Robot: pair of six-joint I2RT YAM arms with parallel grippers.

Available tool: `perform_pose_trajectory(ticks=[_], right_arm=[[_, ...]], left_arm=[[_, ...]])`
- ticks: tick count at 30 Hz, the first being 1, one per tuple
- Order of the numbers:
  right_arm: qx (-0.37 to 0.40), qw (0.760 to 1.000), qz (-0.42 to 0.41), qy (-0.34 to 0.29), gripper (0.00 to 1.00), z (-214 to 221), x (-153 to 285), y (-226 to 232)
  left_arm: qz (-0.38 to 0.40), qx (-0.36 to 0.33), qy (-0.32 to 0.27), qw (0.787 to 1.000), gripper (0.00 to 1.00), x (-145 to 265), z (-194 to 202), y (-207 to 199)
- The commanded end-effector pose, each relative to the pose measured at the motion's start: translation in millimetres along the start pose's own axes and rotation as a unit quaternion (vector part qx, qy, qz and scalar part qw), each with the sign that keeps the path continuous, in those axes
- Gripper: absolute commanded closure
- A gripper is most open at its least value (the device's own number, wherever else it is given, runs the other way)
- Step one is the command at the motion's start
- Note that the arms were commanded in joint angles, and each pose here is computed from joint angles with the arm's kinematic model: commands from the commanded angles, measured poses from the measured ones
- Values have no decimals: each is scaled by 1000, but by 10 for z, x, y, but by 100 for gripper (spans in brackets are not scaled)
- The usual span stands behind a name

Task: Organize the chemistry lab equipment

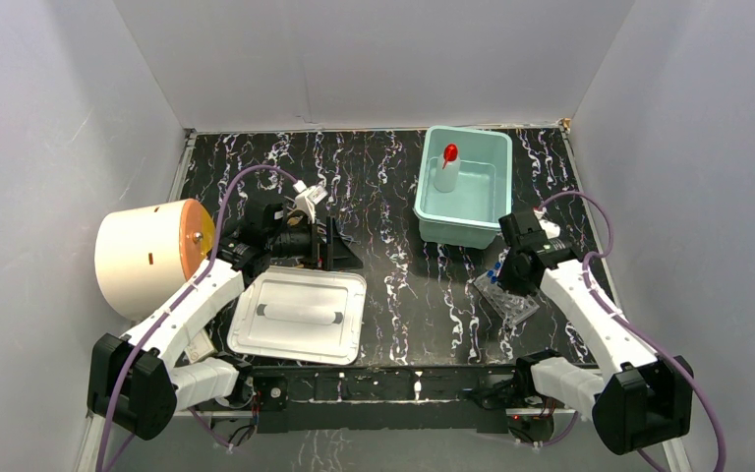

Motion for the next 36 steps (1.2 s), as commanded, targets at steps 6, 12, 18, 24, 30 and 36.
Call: perform_pose_trajectory(ticks=[6, 12, 18, 24, 30, 36], right_arm=[[5, 1000, -9, -23, 82, -143, -110, 124], [14, 999, -17, -40, 82, -239, -95, 185], [24, 998, -21, -49, 82, -272, -120, 205], [29, 998, -26, -48, 82, -286, -134, 237], [10, 997, 5, -81, 83, -387, 29, 105], [2, 995, -5, -95, 71, -479, 118, 140]], left_arm=[[7, -9, -4, 1000, 16, 36, 13, -50], [6, -9, -4, 1000, 16, 37, 15, -51], [7, -10, -5, 1000, 16, 41, 13, -55], [7, -11, -4, 1000, 16, 40, -2, -59], [7, -11, -3, 1000, 16, 37, 0, -54], [8, -11, -1, 1000, 16, 23, -13, -48]])
Point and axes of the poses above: each gripper's point midway between its finger pads, its own x axis back along the fingers, its own y axis along the line the jaws close on, z = x × y, the point moved 4 cm from there along x, back along the fingers, and after that the axes turned 8 degrees about -x, right-handed, at the moved point
